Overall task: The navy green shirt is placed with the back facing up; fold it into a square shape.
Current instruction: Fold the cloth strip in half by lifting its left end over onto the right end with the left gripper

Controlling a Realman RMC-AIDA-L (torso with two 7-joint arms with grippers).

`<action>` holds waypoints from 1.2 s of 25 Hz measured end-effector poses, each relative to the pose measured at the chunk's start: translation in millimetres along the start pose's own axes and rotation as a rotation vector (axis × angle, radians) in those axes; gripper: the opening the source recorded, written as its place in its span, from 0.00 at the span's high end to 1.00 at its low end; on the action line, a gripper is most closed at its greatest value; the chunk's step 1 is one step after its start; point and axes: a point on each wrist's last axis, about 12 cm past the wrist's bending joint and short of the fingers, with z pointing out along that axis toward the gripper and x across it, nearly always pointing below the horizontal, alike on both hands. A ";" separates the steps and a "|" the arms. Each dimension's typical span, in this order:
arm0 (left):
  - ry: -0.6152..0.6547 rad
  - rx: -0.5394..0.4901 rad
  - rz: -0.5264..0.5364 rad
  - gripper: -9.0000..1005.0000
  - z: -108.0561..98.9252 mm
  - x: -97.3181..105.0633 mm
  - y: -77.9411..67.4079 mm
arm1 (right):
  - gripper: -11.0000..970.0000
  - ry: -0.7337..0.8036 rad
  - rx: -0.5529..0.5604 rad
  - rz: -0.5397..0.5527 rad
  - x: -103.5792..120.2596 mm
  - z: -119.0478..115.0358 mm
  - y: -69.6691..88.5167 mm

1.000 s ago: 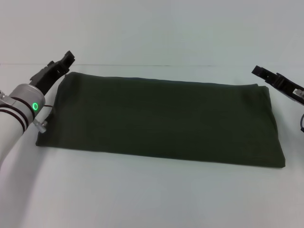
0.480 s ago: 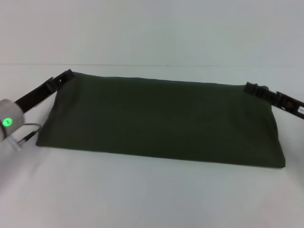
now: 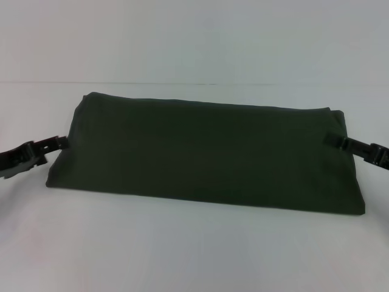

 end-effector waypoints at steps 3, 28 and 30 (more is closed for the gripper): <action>-0.005 -0.029 -0.001 0.23 -3.3 -0.9 5.3 | 0.27 0.012 0.007 0.004 3.1 -1.6 -1.0; 0.057 -0.072 0.039 0.12 10.5 9.6 3.0 | 0.18 0.047 0.005 0.003 9.3 1.8 0.1; 0.062 -0.068 0.038 0.12 12.5 10.8 1.7 | 0.18 0.047 0.005 0.004 9.7 1.3 0.0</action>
